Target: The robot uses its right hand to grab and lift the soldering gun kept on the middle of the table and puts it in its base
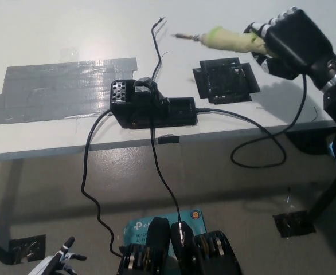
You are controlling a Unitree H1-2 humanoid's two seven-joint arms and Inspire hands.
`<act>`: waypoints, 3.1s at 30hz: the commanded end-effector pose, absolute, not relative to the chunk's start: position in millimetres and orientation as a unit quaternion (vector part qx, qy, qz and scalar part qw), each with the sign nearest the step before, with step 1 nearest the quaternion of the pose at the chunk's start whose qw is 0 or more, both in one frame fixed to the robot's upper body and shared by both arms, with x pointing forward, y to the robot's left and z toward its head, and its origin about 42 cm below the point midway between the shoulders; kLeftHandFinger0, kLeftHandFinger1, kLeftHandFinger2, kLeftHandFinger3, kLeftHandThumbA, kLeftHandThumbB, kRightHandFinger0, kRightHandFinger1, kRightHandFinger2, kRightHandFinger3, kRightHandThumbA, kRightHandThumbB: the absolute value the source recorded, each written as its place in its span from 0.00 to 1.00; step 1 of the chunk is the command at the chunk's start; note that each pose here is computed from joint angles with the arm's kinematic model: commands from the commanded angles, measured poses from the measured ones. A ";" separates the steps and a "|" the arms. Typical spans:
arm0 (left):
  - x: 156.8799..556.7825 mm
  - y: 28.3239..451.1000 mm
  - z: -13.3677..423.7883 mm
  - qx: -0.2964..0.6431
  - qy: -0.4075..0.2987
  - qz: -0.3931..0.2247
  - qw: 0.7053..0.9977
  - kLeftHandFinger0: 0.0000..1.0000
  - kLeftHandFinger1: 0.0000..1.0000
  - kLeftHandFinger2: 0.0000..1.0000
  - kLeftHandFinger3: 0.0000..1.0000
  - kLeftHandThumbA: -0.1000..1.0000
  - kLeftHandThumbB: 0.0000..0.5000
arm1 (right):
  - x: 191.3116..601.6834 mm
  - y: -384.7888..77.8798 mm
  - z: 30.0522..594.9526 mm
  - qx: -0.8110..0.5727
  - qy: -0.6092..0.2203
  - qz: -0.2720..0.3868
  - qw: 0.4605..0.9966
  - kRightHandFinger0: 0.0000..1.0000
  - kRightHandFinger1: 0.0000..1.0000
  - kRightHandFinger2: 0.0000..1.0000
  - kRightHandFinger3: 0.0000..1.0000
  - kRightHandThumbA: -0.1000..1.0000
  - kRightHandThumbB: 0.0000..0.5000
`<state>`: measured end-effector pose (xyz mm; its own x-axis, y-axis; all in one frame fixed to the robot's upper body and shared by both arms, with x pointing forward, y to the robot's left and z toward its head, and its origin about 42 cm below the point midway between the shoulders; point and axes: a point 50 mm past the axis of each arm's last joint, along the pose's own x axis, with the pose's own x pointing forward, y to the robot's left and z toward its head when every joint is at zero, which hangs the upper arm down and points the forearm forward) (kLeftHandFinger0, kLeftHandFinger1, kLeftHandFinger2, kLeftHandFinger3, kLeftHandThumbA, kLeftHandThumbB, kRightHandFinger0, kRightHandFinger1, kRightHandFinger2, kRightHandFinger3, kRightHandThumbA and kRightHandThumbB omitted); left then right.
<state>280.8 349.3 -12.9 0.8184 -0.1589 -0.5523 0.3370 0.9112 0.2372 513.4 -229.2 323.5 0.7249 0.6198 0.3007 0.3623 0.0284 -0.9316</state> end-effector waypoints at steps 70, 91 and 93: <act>278.8 358.7 -5.1 0.174 0.256 -0.144 0.940 0.00 0.04 0.32 0.68 1.00 1.00 | 524.1 -208.6 337.7 -0.713 -0.316 0.136 0.610 0.00 0.13 0.57 0.53 0.00 0.00; 269.8 358.8 -14.6 0.169 0.264 -0.139 0.939 0.00 0.00 0.29 0.65 1.00 1.00 | 526.8 -214.5 371.0 -0.677 -0.320 0.099 0.655 0.00 0.17 0.18 0.43 0.00 0.21; 269.4 358.4 -14.2 0.167 0.265 -0.138 0.940 0.00 0.00 0.26 0.64 1.00 1.00 | 528.1 -215.0 375.4 -0.681 -0.319 0.106 0.651 0.00 0.19 0.09 0.44 0.00 0.14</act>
<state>268.5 351.4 -19.8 0.8060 -0.1643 -0.5686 0.3478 0.9088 0.2305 522.6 -214.8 317.2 0.8078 0.5618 0.1782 0.2041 0.0170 -0.9788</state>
